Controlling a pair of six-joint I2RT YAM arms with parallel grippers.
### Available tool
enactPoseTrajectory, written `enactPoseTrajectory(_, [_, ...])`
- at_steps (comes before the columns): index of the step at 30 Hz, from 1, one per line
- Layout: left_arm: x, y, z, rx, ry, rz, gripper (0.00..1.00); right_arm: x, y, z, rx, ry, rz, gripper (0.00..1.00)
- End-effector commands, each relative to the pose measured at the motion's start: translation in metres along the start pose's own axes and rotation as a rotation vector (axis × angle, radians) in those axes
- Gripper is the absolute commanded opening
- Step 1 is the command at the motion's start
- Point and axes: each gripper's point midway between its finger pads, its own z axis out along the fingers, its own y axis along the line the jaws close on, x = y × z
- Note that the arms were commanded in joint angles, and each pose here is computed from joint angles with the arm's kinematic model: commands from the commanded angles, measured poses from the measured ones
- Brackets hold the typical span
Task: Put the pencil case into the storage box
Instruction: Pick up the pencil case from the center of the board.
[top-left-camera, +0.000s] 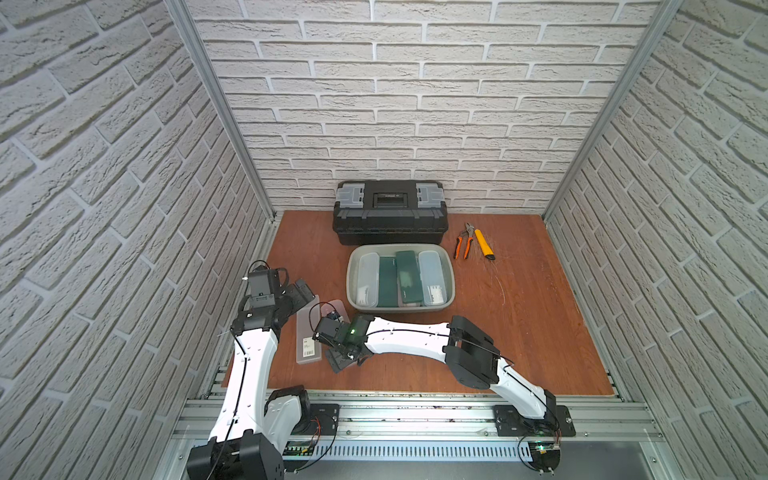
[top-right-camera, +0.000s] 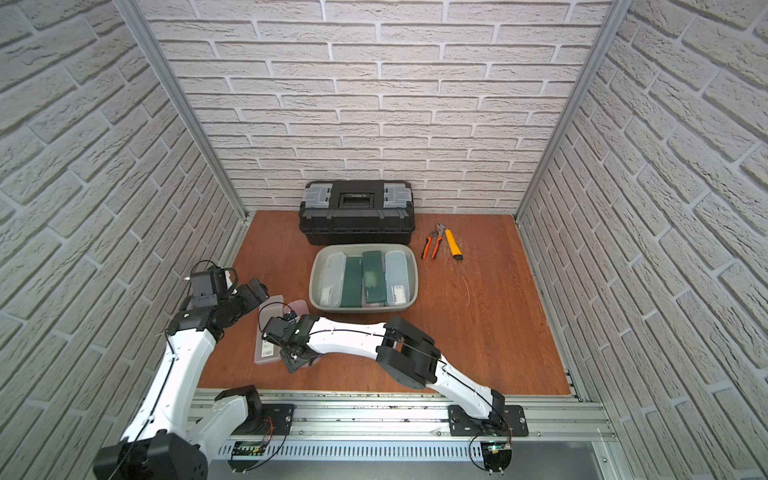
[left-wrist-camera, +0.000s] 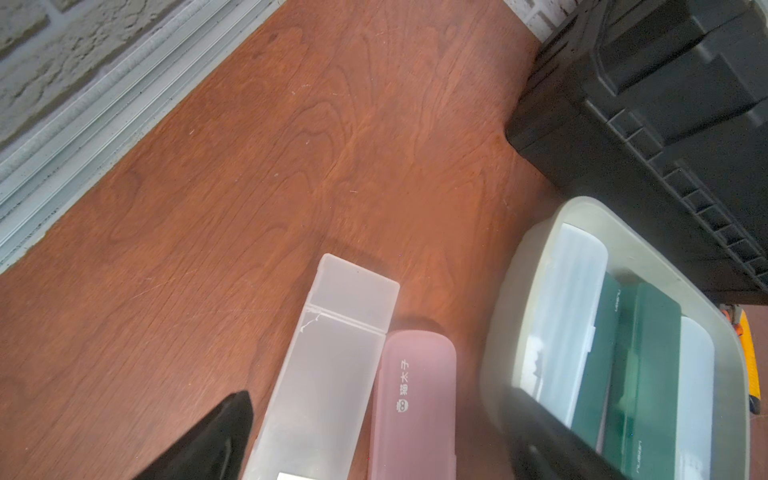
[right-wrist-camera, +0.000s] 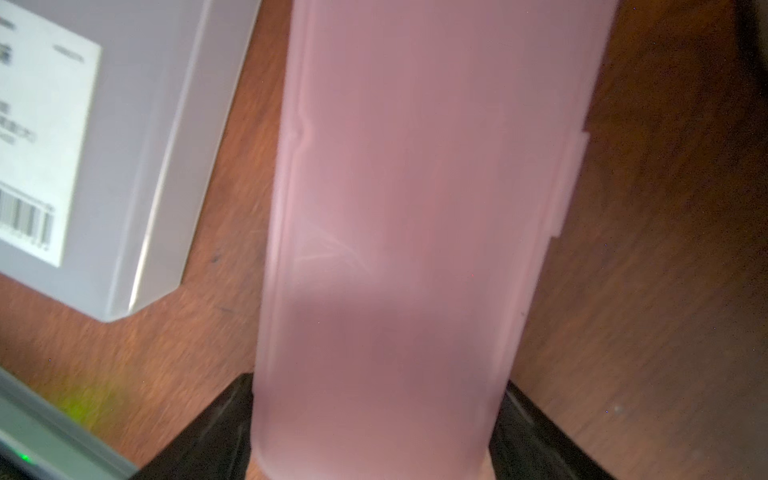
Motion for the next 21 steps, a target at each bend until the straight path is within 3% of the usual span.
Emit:
enactPoseTrajectory(1, [-0.016,-0.008,-0.011,0.027,-0.05,0.001,0.99,0.02,-0.012,0.02,0.055,0.055,-0.019,0.81])
enactPoseTrajectory(8, [-0.019,-0.015,-0.022,0.057,-0.057,0.002,0.98,0.011,-0.018,-0.004,0.033,-0.014,-0.076,0.6])
enactPoseTrajectory(21, [-0.037,-0.042,-0.06,0.126,-0.136,0.027,0.99,-0.007,-0.035,-0.094,-0.038,-0.139,-0.104,0.52])
